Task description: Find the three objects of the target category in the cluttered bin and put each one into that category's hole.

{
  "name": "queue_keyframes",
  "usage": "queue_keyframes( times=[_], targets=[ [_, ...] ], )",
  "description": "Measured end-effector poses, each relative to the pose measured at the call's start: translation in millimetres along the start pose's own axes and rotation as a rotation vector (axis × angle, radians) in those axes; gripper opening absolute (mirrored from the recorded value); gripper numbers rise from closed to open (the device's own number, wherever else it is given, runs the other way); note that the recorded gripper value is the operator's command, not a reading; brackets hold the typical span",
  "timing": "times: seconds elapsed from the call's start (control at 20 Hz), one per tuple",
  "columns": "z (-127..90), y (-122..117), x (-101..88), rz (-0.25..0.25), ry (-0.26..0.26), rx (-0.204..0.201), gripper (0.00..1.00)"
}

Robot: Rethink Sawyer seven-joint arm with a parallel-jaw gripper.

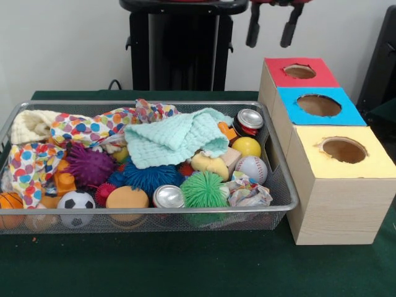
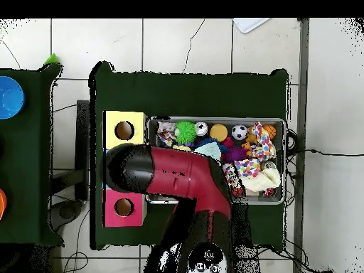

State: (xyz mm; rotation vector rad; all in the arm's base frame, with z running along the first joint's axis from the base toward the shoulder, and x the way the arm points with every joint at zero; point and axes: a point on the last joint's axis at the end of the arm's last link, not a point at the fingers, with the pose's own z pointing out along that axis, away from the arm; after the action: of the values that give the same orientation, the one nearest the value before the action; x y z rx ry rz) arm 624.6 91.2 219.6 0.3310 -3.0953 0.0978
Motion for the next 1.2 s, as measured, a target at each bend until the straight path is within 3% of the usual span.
queue_keyframes(
  times=[0.65,0.85,1.2],
  targets=[
    [0,-105,3.7,0.128,-0.036,0.003,1.0],
    [11,-148,11.4,0.141,-0.066,0.047,1.0],
    [30,-194,26.3,0.137,-0.104,0.109,1.0]
  ],
)
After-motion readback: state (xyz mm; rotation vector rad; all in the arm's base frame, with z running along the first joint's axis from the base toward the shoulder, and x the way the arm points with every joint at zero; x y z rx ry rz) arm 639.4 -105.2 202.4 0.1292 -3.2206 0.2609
